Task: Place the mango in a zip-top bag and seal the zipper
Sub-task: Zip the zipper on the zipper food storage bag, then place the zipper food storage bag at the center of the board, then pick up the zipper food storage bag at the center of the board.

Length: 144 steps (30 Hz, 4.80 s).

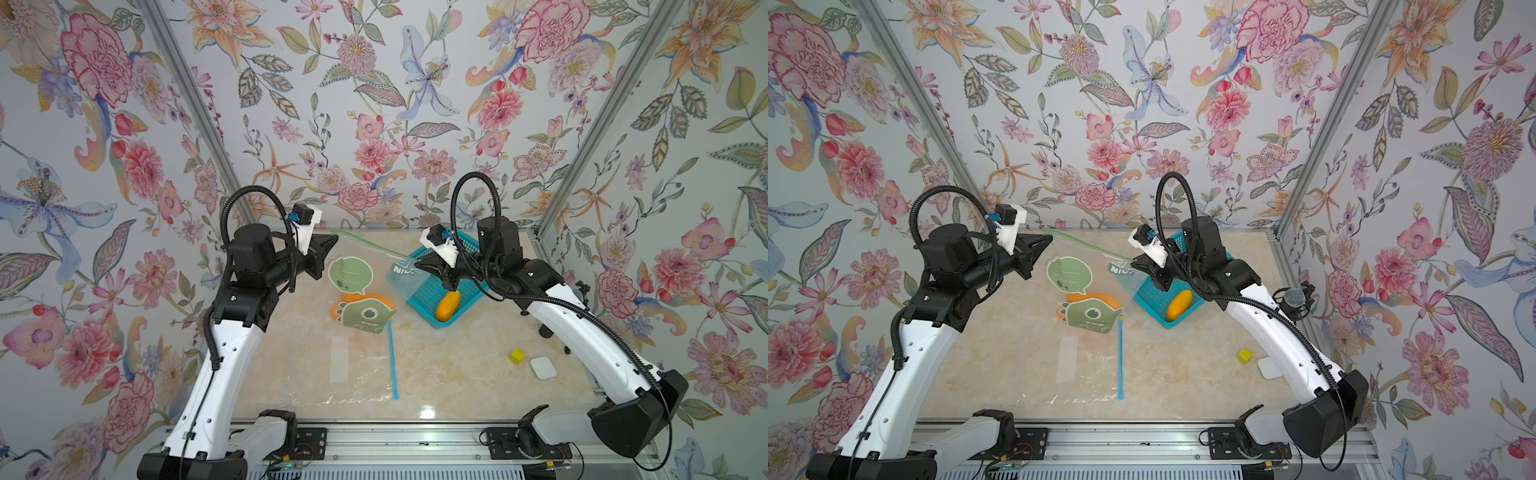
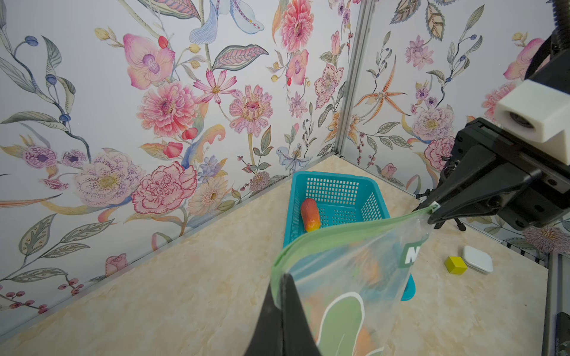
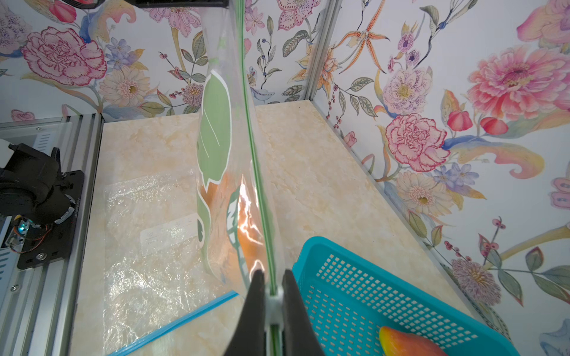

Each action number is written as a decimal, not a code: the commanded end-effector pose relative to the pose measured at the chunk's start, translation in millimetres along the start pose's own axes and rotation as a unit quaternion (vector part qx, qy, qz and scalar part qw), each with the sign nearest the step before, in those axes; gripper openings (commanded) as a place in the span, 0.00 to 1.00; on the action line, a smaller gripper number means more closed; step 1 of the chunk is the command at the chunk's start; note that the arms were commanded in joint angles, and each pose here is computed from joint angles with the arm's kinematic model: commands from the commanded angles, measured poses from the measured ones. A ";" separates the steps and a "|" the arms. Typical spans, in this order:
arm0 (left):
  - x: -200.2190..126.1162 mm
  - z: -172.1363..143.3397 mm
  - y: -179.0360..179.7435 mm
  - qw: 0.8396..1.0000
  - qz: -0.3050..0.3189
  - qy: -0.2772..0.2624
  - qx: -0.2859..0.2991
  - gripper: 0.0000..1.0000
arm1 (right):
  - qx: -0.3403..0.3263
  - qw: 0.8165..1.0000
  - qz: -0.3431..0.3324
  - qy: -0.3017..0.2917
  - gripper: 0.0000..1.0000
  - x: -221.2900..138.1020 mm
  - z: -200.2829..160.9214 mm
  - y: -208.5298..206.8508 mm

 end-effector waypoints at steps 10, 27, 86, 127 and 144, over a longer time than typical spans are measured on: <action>-14.5 6.7 35.6 0.996 0.087 -0.018 -0.001 0.00 | 0.029 0.998 -0.023 0.041 0.00 2.8 -24.7 -16.2; -35.4 -12.9 77.4 0.970 0.236 -0.026 -0.058 0.00 | 0.017 0.998 -0.049 0.042 0.00 91.9 2.2 -20.8; 27.5 -164.4 106.0 0.871 0.423 -0.023 -0.249 0.01 | 0.105 0.947 -0.297 -0.061 0.63 198.5 26.3 -227.1; -21.3 -182.4 12.5 0.887 0.325 0.045 -0.326 0.88 | 0.477 0.842 -0.226 0.113 0.83 64.8 -188.5 60.1; -3.5 -305.7 -108.8 0.882 0.203 0.224 -0.361 0.64 | 0.519 0.819 -0.186 0.157 0.47 100.1 -252.4 62.5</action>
Point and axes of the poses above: each gripper's point midway between its finger pads, its own x axis out along the fingers, its own y axis along the line the jaws close on, z = x × y, the point moved 1 cm from there along -x, back along the fingers, and after that the axes turned 13 degrees about x, right-handed, at the moved point
